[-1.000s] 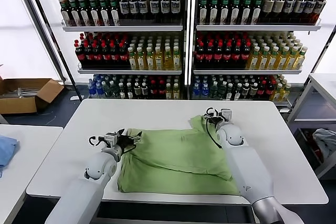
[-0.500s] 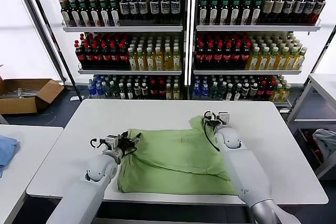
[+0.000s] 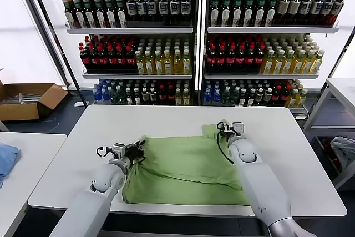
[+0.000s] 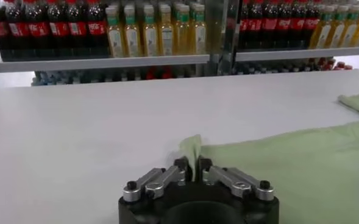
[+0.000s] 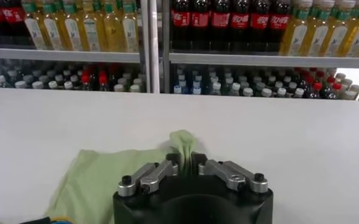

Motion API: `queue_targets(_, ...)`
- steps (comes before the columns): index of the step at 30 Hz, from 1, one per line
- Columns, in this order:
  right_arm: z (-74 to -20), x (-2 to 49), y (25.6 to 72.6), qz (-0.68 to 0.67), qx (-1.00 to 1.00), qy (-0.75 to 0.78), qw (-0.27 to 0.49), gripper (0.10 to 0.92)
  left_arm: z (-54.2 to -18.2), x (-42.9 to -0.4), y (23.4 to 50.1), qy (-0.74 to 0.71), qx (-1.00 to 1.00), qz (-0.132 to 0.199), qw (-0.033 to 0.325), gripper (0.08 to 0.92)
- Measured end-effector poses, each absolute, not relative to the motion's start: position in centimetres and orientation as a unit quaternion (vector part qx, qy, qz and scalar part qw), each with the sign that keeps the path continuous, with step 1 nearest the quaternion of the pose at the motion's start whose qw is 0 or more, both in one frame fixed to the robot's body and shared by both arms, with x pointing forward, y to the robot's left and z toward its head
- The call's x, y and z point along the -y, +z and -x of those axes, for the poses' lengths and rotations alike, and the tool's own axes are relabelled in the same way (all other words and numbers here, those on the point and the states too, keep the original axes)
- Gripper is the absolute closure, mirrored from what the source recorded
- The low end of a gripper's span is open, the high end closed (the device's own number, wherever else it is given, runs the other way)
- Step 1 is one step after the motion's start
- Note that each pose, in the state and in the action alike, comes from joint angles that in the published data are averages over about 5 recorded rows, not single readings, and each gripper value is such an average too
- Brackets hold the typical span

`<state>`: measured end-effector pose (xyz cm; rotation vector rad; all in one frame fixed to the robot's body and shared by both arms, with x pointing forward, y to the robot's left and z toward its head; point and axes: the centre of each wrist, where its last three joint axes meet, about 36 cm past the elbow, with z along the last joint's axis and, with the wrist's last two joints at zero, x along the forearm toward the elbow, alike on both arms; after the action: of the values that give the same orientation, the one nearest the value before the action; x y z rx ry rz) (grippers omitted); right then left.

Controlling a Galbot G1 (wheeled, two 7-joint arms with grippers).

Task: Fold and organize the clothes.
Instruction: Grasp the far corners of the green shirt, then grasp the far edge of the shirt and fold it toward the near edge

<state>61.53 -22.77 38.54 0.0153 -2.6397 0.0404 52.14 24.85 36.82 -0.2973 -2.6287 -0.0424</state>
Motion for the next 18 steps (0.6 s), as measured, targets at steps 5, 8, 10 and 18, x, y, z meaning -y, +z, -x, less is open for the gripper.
queue_targets(5, -61.1, 23.0, 39.0, -0.008, 0.973, -0.001, 0.232, 0.917, -51.9, -24.9, 36.9, -0.011, 0.967, 0.11, 0.229, 0.912)
queue_targets(8, -60.8, 23.3, 39.5, -0.009, 0.976, -0.013, 0.219, 0.917, -51.8, -24.9, 37.0, -0.009, 0.97, 0.112, 0.216, 0.912)
queue_targets(10, -60.6, 23.5, 39.8, -0.009, 0.977, -0.019, 0.212, 0.917, -51.6, -24.8, 37.1, -0.008, 0.972, 0.115, 0.206, 0.912)
queue_targets(18, -58.9, 23.7, 41.7, -0.008, 0.982, -0.044, 0.182, 0.917, -50.8, -24.5, 37.8, -0.005, 0.977, 0.129, 0.171, 0.912)
